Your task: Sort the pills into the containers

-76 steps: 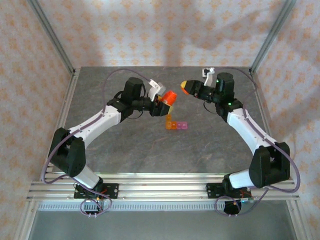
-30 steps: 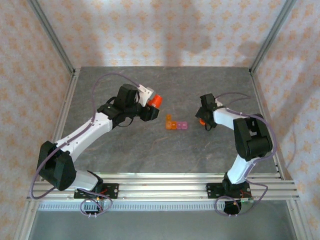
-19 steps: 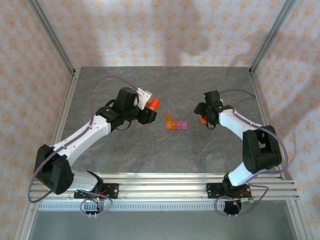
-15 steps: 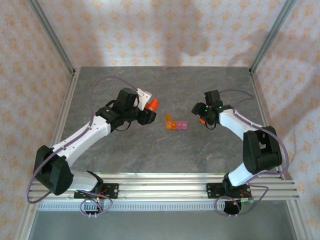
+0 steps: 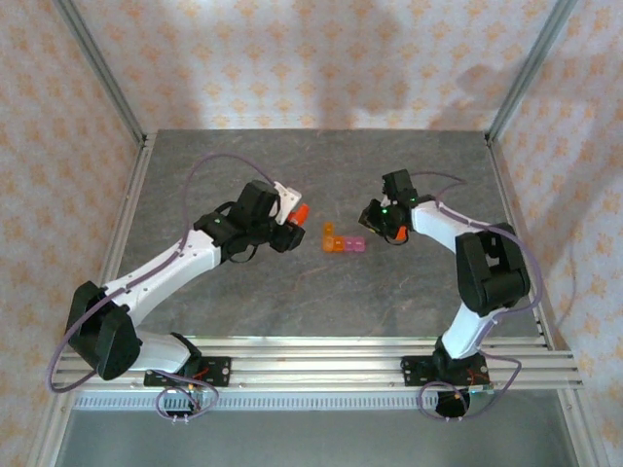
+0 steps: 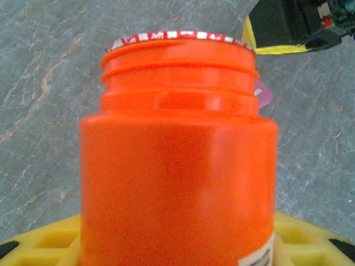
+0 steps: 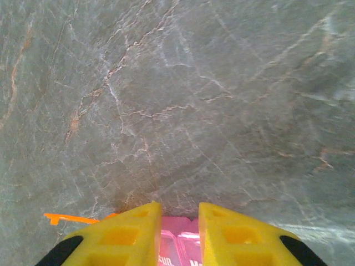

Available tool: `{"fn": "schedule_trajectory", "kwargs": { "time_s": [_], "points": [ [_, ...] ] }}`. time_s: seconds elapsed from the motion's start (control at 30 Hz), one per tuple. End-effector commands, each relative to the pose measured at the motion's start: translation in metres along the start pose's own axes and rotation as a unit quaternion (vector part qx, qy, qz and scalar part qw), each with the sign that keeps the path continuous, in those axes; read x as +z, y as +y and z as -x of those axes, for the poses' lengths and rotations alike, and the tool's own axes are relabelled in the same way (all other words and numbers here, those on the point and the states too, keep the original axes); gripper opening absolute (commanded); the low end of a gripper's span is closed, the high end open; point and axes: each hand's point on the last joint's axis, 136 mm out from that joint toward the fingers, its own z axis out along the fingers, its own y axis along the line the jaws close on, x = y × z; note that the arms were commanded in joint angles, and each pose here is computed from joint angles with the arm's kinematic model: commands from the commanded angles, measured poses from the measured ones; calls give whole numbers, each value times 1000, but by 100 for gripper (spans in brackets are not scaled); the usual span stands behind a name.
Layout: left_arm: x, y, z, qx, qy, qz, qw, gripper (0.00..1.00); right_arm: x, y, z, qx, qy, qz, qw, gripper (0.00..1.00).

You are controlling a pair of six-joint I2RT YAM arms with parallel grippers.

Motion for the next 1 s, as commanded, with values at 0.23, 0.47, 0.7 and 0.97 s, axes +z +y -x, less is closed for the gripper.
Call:
{"fn": "schedule_trajectory", "kwargs": {
  "time_s": [0.23, 0.47, 0.7, 0.97],
  "points": [
    [27, -1, -9, 12, 28, 3, 1000, 0, 31, 0, -1, -18, 20, -14, 1000, 20],
    [38, -3, -13, 19, 37, -4, 999, 0, 35, 1, -18, -22, 40, -15, 999, 17],
    [44, -6, -17, 22, 46, -15, 999, 0, 33, -4, -38, -16, 56, -13, 998, 17],
    [48, -10, -21, 29, 59, -26, 997, 0, 24, -9, -63, -2, 63, -2, 998, 17]
  ]
}}
